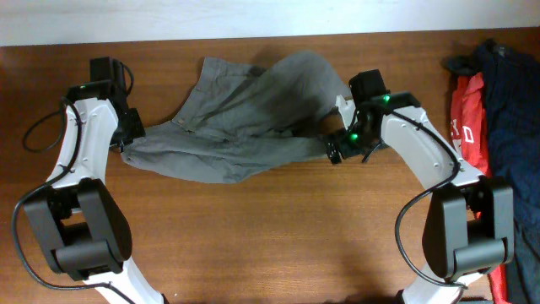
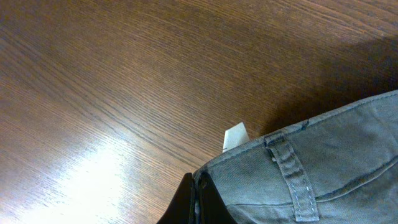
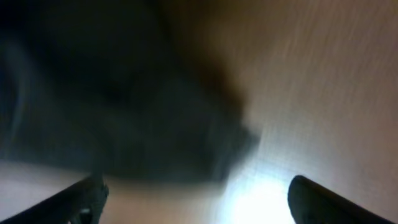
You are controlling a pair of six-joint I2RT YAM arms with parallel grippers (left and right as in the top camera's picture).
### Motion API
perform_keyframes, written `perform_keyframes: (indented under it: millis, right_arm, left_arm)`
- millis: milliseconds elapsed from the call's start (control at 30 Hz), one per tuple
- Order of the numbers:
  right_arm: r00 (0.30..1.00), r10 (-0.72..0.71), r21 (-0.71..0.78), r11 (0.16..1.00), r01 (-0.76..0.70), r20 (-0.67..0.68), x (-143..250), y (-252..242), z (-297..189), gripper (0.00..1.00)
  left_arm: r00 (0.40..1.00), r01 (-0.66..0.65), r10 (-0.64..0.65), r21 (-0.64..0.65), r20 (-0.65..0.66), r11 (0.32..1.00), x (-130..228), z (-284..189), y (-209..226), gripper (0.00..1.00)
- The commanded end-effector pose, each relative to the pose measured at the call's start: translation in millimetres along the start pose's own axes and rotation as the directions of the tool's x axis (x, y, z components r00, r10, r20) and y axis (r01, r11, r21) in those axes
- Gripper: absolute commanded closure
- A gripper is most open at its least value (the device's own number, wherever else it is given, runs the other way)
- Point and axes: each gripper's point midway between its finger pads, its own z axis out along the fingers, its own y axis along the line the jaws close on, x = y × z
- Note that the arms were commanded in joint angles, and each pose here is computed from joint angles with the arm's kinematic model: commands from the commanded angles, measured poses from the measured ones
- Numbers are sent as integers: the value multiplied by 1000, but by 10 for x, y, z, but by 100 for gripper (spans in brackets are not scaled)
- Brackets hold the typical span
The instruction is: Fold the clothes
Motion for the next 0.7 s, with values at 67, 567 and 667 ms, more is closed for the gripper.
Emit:
perform_keyframes:
  millis: [67,567,667]
  right_arm:
    - [988,-94,-169,979,115,122,-196,327,38,58]
    - [994,-108,-382,920,89,-30,501,988,-1218,96]
    - [997,-41,-367,928,64,71,408,1012,-1636,96]
  left_arm:
    - [1000,19,-18,-11,18,1000,-41,-41,36,100]
    - [1000,19,-19,-11,19,1000,-43,-41,37,100]
    - [1000,20,-19,-11,21,1000,-50,-42,36,100]
